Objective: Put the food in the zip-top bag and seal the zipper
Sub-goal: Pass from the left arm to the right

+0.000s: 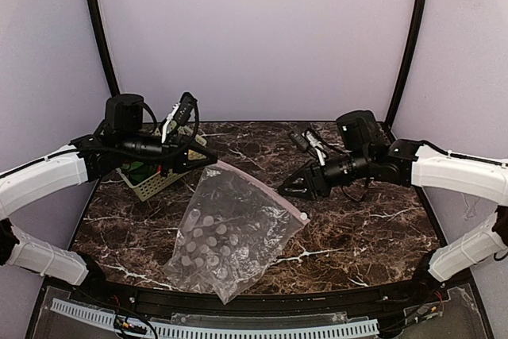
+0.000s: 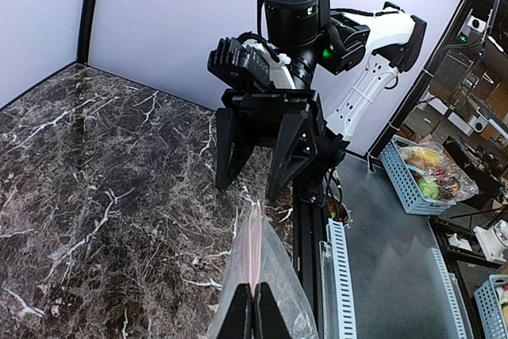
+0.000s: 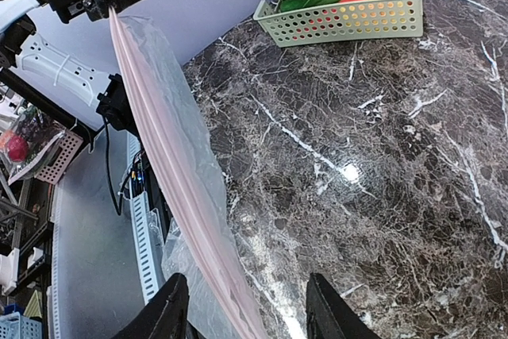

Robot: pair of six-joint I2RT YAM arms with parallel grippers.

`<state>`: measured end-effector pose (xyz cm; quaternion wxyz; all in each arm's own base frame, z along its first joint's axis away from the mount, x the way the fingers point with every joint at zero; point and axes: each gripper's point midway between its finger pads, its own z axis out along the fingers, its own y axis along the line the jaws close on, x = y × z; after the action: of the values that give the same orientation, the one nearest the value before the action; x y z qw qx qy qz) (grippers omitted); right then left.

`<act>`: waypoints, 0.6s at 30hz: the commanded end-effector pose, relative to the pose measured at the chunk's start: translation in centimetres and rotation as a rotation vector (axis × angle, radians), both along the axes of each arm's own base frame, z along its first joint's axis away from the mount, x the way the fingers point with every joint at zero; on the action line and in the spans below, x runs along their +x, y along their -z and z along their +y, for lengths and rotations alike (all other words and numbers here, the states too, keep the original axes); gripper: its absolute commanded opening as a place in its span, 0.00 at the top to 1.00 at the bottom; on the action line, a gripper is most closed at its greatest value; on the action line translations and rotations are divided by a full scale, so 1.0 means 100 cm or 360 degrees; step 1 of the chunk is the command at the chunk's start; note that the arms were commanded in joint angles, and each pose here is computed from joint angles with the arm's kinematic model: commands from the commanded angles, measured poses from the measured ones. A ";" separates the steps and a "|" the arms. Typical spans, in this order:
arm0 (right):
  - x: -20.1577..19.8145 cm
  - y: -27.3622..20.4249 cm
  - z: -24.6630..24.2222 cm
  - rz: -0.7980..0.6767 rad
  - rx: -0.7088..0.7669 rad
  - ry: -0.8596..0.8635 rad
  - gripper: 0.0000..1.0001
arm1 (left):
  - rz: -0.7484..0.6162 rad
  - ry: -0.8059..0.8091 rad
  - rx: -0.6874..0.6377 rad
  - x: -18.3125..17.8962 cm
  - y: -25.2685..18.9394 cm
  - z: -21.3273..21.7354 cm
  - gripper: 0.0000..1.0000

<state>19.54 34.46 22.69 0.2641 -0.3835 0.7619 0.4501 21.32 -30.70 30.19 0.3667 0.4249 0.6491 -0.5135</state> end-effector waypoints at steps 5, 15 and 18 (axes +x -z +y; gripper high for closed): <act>0.003 -0.004 0.005 -0.0023 0.0019 -0.0023 0.56 | -0.0017 0.0052 -0.0008 -0.006 -0.005 -0.001 0.99; 0.003 0.005 0.004 -0.0005 -0.0012 -0.0019 0.62 | -0.0021 0.0044 -0.0004 -0.006 -0.005 -0.001 0.99; 0.002 0.008 0.004 0.0006 -0.0020 -0.0026 0.63 | -0.0024 0.0041 -0.0004 -0.006 -0.005 -0.001 0.99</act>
<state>19.60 34.60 22.10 0.2590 -0.3881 0.7629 0.4475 21.28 -30.73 30.17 0.3680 0.4276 0.6475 -0.5123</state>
